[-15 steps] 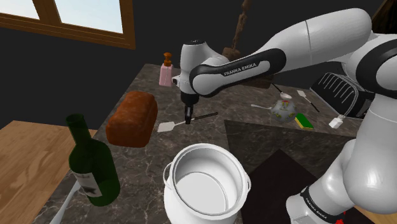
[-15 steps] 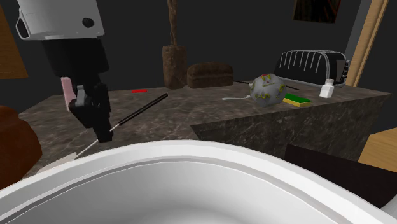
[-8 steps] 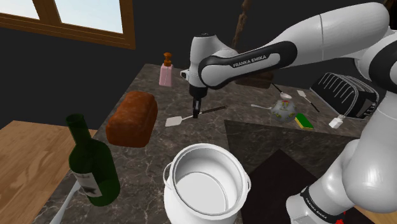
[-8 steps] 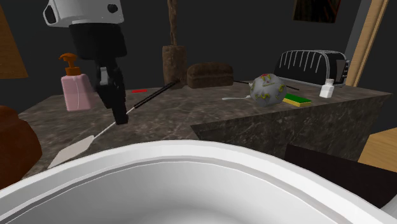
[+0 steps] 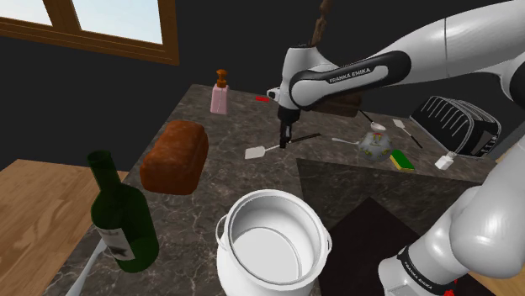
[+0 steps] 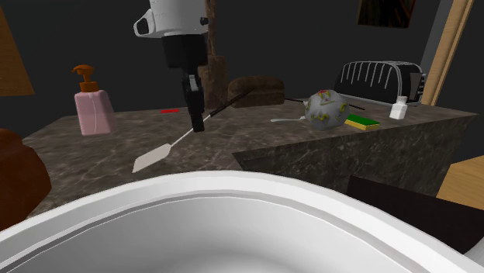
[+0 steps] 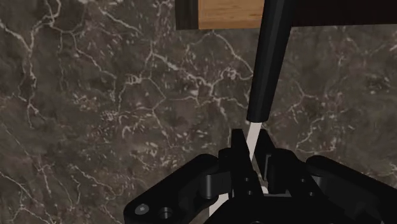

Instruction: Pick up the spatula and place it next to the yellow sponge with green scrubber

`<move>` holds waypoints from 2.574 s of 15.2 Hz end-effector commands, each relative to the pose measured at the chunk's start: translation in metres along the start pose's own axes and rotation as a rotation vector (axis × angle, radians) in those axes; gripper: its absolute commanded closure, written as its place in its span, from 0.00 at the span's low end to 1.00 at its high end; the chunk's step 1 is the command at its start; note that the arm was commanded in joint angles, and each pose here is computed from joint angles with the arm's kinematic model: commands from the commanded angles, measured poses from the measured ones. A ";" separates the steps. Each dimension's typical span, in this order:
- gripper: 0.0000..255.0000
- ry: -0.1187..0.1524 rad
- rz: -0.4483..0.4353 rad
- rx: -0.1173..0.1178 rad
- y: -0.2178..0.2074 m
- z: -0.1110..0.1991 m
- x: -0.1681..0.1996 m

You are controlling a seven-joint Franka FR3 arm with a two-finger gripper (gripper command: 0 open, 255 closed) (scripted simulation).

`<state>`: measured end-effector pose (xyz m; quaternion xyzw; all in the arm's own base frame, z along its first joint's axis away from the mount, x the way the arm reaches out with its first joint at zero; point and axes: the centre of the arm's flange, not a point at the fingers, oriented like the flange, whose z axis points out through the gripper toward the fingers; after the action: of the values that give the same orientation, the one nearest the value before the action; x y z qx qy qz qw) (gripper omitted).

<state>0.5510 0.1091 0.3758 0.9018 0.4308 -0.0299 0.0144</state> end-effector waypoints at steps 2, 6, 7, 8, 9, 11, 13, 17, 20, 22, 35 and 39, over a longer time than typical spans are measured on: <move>1.00 0.000 -0.002 0.000 0.021 0.005 -0.030; 1.00 0.000 -0.002 0.000 0.051 0.008 -0.073; 1.00 0.000 -0.002 0.000 0.058 0.008 -0.084; 1.00 0.000 -0.002 0.000 0.066 0.009 -0.095; 1.00 0.000 -0.002 0.000 0.073 0.010 -0.105; 1.00 0.000 -0.002 0.000 0.088 0.011 -0.127; 1.00 0.000 -0.002 0.000 0.103 0.013 -0.149; 1.00 0.000 -0.002 0.000 0.134 0.015 -0.192; 1.00 0.000 -0.002 0.000 0.156 0.018 -0.225; 1.00 0.000 -0.002 0.000 0.171 0.019 -0.246; 1.00 0.000 -0.002 0.000 0.269 0.028 -0.387; 1.00 0.000 -0.002 0.000 0.296 0.031 -0.427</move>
<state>0.5130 -0.3990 0.3742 0.9019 0.4308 -0.0298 0.0146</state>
